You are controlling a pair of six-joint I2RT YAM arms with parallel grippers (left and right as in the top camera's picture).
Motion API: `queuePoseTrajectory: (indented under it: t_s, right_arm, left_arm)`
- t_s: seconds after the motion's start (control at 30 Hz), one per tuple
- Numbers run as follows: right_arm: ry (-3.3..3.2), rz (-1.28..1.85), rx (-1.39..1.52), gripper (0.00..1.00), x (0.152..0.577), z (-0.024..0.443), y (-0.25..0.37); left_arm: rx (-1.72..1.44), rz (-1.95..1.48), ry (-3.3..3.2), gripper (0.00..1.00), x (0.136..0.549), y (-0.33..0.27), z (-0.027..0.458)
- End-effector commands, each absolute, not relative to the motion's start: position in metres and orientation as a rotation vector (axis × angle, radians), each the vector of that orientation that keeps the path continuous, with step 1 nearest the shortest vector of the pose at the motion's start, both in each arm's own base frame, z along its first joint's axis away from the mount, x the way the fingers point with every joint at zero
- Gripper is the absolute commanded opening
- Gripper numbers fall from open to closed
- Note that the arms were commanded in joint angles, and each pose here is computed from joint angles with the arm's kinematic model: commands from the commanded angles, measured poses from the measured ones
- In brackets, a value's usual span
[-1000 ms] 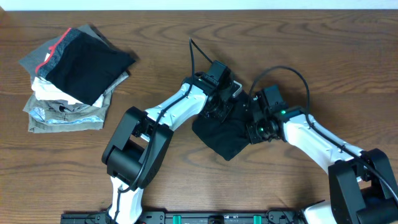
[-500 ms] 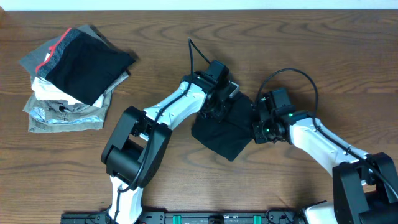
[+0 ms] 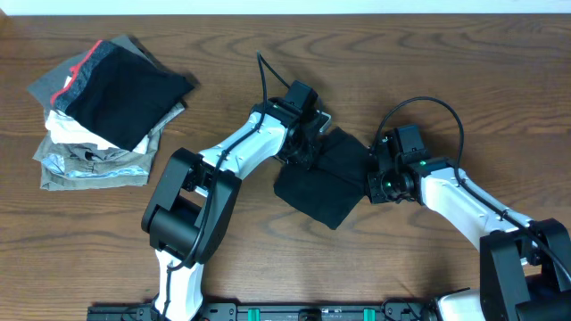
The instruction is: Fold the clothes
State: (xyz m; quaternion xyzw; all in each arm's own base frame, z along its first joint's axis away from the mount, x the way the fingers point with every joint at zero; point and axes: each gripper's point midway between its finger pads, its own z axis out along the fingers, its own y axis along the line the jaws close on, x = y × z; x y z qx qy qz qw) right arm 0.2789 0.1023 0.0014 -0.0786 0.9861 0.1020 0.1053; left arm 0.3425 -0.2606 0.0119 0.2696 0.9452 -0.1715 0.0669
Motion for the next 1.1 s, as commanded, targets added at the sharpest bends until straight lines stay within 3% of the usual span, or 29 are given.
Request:
queuePoseTrajectory:
  t_s: [0.0, 0.7, 1.07]
  right_arm:
    - [2.977, 0.115, -0.173, 0.36, 0.267, -0.018, 0.07]
    - [2.939, 0.063, -0.167, 0.42, 0.276, -0.016, 0.065]
    - [2.771, -0.079, -0.204, 0.55, 0.315, -0.005, 0.054]
  left_arm:
    - [0.736, -0.32, 2.95, 0.38, 0.344, -0.225, -0.016]
    - [0.552, -0.338, 3.081, 0.4, 0.326, -0.221, -0.017]
    - [0.409, -0.507, 3.214, 0.39, 0.299, -0.231, -0.011]
